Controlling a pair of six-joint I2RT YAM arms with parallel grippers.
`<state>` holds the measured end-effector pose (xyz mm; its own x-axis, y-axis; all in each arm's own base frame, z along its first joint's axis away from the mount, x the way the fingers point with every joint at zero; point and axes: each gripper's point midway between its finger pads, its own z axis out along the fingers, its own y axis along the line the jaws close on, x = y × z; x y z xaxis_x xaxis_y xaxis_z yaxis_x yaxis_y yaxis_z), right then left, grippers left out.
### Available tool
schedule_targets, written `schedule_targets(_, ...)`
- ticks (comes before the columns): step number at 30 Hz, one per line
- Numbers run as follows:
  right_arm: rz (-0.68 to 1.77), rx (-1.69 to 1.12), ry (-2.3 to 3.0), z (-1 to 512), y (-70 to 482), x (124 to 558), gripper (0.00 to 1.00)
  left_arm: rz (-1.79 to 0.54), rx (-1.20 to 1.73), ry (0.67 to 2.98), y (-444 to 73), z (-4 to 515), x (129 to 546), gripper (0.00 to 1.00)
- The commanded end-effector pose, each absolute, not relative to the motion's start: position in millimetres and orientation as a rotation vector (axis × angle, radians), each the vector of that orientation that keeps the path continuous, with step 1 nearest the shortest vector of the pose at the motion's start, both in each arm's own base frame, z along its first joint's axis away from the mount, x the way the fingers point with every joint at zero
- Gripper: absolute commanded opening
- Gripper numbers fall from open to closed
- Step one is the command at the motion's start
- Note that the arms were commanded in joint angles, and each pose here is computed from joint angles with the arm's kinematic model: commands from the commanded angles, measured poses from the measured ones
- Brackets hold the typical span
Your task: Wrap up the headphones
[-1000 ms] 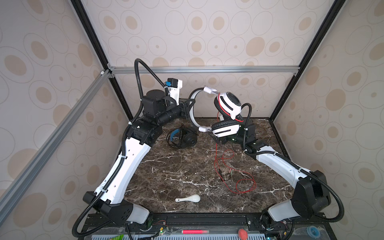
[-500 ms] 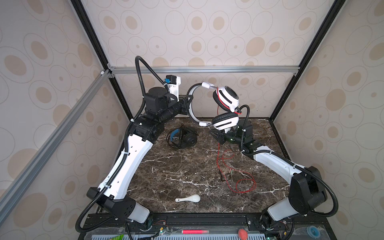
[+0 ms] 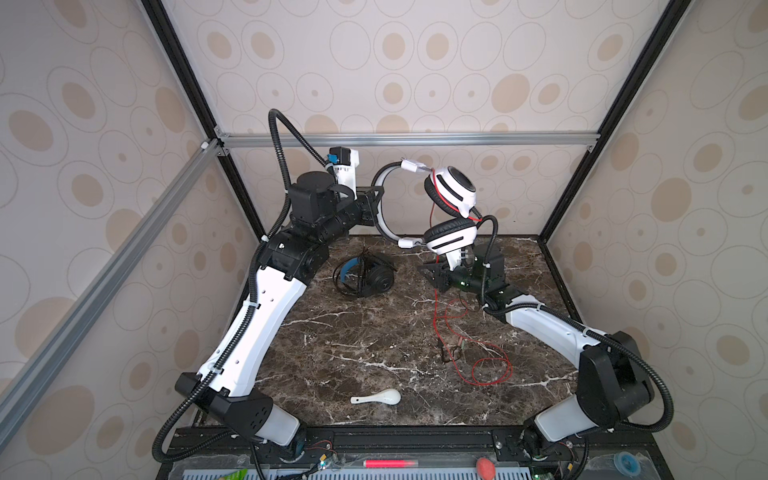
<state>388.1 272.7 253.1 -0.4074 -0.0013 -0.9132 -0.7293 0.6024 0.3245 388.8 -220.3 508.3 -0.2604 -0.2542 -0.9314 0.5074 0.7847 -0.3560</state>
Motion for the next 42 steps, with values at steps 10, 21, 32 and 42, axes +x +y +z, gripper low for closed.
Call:
schedule_targets(10,0.948,-0.552,1.844,235.7,271.2,380.6,0.25,-0.811,0.150,1.534,-211.9,566.2,383.0,0.00)
schedule_targets(21,0.782,-0.545,1.969,206.0,257.5,371.7,0.01,-0.798,-0.118,1.520,-185.2,557.7,410.6,0.00)
schedule_targets(32,0.514,-0.673,2.005,210.2,253.1,341.9,0.00,-0.661,-0.352,1.605,-161.1,512.8,441.5,0.00)
schedule_targets(42,0.397,-0.798,1.979,224.1,263.7,323.4,0.00,-0.535,-0.347,1.646,-152.8,487.9,448.2,0.00)
